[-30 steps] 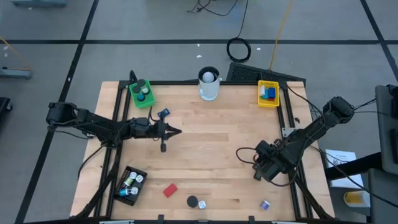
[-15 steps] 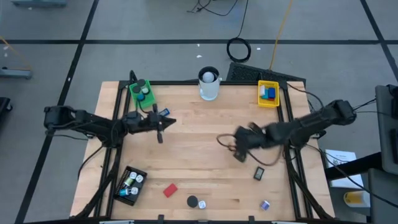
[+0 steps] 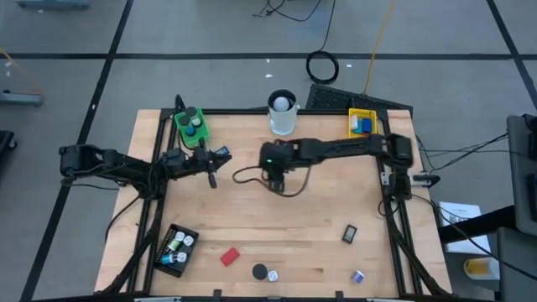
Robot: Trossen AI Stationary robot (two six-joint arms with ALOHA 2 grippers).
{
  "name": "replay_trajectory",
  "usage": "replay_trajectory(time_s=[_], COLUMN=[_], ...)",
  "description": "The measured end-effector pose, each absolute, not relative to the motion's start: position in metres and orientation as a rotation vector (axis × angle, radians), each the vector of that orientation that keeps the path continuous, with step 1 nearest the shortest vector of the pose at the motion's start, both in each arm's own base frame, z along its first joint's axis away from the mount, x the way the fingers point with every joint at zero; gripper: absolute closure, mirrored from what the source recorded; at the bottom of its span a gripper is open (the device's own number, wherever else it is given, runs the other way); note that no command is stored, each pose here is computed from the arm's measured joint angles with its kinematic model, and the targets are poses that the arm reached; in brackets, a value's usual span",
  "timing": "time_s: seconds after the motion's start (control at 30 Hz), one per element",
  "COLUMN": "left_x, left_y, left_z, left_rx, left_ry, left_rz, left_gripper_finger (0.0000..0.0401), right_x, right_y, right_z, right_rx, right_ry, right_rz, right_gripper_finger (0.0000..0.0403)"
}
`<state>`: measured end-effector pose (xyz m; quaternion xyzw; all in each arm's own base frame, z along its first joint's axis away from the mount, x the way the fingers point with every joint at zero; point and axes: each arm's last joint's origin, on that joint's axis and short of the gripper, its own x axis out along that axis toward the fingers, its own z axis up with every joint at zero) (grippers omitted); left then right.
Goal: Pick & Place Office items
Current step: Put the orange hourglass timer into the green bin
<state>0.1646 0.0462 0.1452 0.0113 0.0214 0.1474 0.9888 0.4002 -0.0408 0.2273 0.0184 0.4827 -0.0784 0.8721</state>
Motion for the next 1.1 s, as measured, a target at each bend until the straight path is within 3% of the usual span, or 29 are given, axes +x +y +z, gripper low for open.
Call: replay_trajectory(time_s=[0.27, 0.97, 1.1], left_x=[0.164, 0.164, 0.164], left_y=[0.047, 0.047, 0.047], left_z=[0.143, 0.142, 0.141], left_rx=[0.02, 0.015, 0.009], left_ry=[0.066, 0.077, 0.085], left_rz=[0.301, 0.3, 0.3], left_gripper_finger=[0.0375, 0.0375, 0.0375], right_x=[0.439, 0.437, 0.437], right_y=[-0.062, -0.084, -0.085], right_z=[0.228, 0.208, 0.211], right_rx=[-0.06, -0.062, -0.064], right_ry=[1.009, 0.989, 0.969], right_rz=[-0.139, -0.145, -0.148], right_gripper_finger=[0.0207, 0.0202, 0.0175])
